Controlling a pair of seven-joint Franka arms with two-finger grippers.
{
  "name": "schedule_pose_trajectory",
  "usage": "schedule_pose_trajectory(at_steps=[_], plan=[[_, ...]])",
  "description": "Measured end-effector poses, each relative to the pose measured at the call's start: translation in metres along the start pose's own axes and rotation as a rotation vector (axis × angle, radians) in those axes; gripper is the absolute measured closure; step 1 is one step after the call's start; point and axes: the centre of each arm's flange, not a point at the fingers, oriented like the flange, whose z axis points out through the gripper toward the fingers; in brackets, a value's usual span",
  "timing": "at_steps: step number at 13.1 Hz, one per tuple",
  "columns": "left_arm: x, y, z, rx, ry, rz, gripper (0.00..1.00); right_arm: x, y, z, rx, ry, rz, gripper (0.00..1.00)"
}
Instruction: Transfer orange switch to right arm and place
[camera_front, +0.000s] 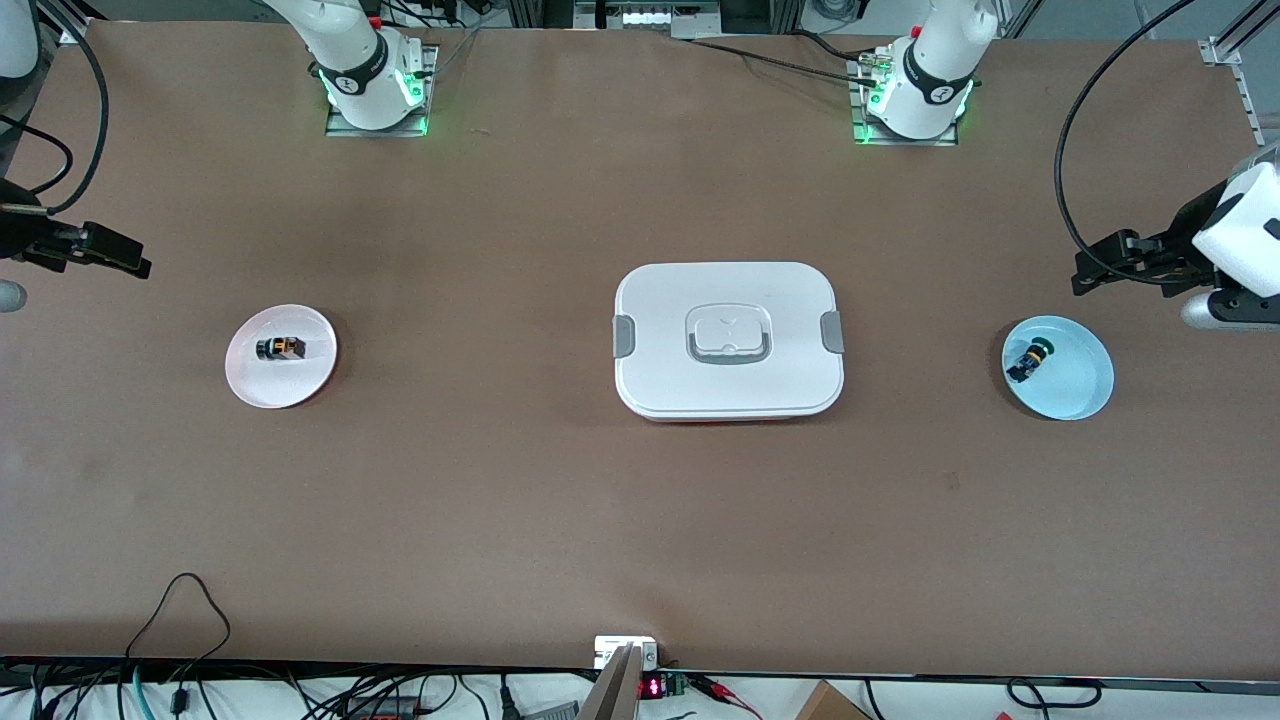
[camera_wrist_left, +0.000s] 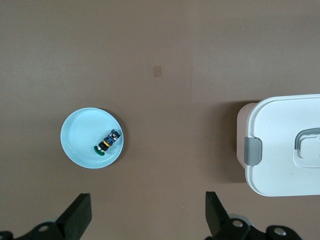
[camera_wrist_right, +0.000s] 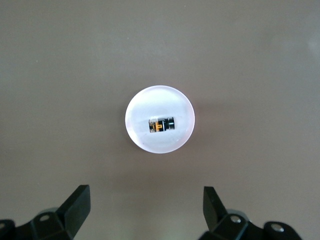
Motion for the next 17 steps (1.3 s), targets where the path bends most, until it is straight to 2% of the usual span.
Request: schedule_pose_trajectory(at_steps=[2, 13, 17], plan=[[0.000, 0.000, 0.000, 0.000, 0.000, 0.000, 0.00, -0.005, 0.000, 0.003, 0.002, 0.018, -0.002, 0.00], [0.000, 0.000, 0.000, 0.000, 0.001, 0.000, 0.00, -0.010, -0.018, -0.002, 0.003, 0.028, -0.034, 0.00], [0.000, 0.000, 0.000, 0.000, 0.001, 0.000, 0.00, -0.009, -0.017, -0.012, 0.002, 0.049, -0.032, 0.00]])
